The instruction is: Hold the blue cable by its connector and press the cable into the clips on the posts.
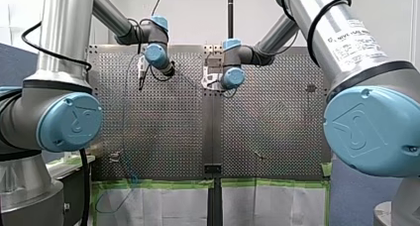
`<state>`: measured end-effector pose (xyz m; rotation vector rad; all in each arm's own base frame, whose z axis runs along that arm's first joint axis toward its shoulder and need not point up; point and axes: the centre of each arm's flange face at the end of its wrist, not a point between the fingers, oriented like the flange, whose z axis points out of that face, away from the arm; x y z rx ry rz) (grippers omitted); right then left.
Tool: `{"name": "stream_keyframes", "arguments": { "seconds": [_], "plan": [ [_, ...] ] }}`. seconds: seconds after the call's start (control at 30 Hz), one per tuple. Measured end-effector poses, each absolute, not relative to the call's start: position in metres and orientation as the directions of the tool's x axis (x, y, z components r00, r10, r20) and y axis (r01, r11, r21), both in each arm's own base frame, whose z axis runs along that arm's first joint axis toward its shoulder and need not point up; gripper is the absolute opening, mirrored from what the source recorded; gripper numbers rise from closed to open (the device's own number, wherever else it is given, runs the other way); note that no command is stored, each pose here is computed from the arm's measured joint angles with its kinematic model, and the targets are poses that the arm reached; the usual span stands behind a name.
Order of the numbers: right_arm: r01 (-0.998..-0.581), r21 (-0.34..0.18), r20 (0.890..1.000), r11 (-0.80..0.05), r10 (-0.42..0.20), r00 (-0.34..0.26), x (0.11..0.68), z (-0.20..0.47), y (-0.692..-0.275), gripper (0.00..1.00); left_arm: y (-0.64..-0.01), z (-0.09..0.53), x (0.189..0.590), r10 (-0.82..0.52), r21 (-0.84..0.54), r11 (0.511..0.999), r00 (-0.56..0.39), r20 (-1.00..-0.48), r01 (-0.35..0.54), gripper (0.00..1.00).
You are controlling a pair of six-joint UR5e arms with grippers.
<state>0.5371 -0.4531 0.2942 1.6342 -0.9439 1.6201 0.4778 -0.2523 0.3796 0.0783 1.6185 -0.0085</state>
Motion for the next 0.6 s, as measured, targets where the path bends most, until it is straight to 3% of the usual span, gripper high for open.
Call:
{"name": "stream_keyframes", "arguments": {
  "seconds": [0.6],
  "plan": [
    [-0.871, -0.03, 0.998, -0.491, -0.07, 0.006, 0.509, 0.238, -0.444, 0.0, -0.313, 0.286, 0.454, 0.044, 0.035, 0.995, -0.102, -0.994, 0.09, 0.0]
  ]
}}
